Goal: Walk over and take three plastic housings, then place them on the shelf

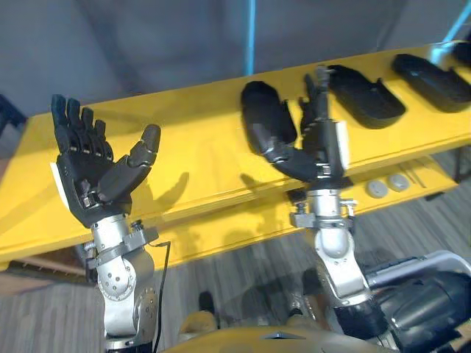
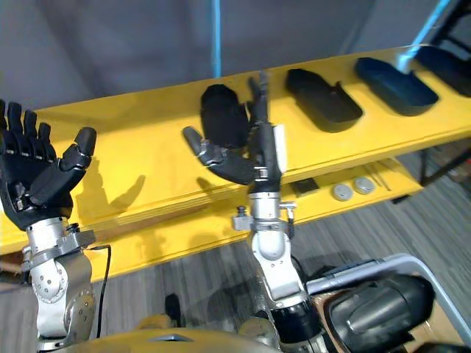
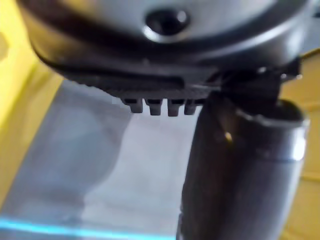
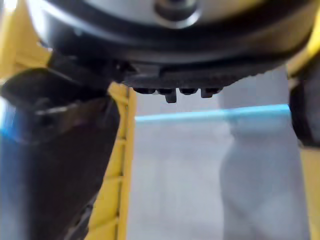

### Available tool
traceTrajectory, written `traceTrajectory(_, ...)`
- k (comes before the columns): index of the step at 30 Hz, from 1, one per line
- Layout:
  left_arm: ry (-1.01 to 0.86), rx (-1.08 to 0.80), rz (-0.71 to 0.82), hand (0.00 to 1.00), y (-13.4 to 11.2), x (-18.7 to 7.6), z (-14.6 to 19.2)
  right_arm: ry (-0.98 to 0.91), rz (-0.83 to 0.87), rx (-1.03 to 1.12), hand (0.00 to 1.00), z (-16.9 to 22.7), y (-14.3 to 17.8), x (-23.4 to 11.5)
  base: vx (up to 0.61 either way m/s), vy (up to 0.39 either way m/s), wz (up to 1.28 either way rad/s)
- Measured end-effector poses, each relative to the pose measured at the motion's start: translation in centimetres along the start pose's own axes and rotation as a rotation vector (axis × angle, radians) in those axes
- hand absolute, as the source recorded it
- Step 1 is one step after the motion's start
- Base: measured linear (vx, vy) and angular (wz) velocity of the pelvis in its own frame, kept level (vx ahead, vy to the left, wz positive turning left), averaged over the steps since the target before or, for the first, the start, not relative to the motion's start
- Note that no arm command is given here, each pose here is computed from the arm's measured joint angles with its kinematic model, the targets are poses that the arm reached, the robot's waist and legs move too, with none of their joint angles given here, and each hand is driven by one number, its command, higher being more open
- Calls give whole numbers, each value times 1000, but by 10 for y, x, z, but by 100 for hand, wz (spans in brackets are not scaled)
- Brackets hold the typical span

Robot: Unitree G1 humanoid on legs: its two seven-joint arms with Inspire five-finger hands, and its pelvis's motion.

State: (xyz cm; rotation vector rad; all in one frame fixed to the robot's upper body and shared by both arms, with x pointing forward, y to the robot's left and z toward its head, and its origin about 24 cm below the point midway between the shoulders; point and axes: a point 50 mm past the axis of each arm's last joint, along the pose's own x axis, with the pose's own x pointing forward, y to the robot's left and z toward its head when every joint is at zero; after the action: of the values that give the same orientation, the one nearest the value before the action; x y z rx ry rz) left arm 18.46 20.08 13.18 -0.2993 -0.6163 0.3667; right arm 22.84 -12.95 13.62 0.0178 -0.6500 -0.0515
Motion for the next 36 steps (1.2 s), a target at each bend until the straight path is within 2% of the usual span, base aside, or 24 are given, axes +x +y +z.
traceTrajectory(3, 18, -30, -54, 100, -7, -2, -3, 40, -148, -113, 100, -2, -40, -13, -30, 31, -62)
traceTrajectory(9, 45, -125, -90, 100, -16, -1, -6, 158, -383, -311, 100, 5, -100, -53, -5, 10, -66)
traceTrajectory(12, 68, -125, -99, 100, -20, -1, -12, 188, -452, -369, 100, 10, -116, -66, 9, -15, -97)
traceTrajectory(15, 105, -139, -101, 100, -28, 0, -21, 218, -509, -341, 100, 12, -125, -79, 2, -34, -88)
traceTrajectory(18, 92, -142, -57, 100, -30, 6, -22, 220, -511, -315, 100, 12, -124, -82, 29, -62, -100)
traceTrajectory(22, 74, -82, 20, 100, -21, 6, -20, 160, -398, -190, 100, 8, -111, -67, 28, 15, -118)
traceTrajectory(24, 70, -84, 19, 100, -20, 7, -20, 134, -324, -160, 100, 3, -103, -52, -17, 138, -60)
traceTrajectory(26, 65, -88, -22, 100, -23, 8, -19, 137, -326, -75, 100, -3, -96, -47, -35, 114, -7)
traceTrajectory(28, 68, -94, -44, 100, -25, 7, -20, 188, -353, 12, 100, -13, -87, -51, -62, 84, 0)
traceTrajectory(32, 51, -104, -70, 100, -25, 7, -15, 364, -366, 162, 100, -29, -47, -79, -151, 67, -35)
traceTrajectory(36, 42, -88, -72, 100, -20, -2, -5, 369, -306, 273, 100, -26, -36, -82, -261, 23, -73)
